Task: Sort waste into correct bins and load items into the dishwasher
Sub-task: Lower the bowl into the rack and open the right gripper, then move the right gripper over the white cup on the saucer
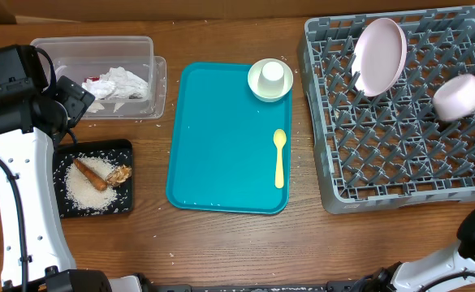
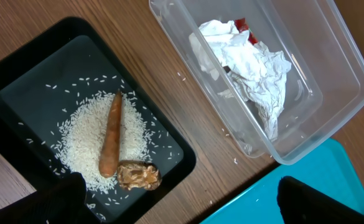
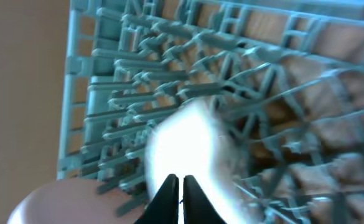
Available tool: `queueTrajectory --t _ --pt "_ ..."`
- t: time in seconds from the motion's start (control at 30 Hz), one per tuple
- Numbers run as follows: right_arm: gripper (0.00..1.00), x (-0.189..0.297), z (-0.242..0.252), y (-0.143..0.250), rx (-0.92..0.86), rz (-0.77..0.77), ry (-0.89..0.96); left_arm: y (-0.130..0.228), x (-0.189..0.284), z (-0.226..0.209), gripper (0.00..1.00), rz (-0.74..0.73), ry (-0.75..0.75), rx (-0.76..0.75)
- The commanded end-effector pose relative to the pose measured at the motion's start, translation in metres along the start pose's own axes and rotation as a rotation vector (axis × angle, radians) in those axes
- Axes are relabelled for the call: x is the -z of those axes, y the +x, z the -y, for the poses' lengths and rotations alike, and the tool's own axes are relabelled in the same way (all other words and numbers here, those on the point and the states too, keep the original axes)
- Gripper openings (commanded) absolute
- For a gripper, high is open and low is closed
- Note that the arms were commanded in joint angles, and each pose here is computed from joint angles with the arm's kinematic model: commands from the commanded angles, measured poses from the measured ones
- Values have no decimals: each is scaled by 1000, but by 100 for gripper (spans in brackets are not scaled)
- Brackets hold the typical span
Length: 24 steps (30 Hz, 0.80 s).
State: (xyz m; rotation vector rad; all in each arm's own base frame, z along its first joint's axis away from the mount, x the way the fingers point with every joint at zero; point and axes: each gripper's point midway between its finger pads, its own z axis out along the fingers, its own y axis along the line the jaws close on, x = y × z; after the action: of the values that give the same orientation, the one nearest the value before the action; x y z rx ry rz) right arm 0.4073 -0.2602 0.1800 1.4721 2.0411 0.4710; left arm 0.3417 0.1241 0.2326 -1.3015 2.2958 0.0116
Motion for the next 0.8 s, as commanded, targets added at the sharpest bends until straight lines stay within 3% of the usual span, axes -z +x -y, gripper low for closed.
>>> queueTrajectory --t 0.0,0.27,0.43,0.67,0.77 --pt "8 25 -1 -30 35 136 91 -2 -1 -1 100 10 -12 18" --pt "15 71 -36 -32 50 137 58 -2 -1 -1 100 10 -12 17" --pt "20 95 -78 -10 115 102 -27 -2 -1 -1 100 11 -13 17" --pt "31 112 -167 77 429 -29 -259 -2 -1 -1 100 11 -13 17" --pt "47 113 -204 131 616 -78 -341 -2 -1 -1 100 10 -12 18"
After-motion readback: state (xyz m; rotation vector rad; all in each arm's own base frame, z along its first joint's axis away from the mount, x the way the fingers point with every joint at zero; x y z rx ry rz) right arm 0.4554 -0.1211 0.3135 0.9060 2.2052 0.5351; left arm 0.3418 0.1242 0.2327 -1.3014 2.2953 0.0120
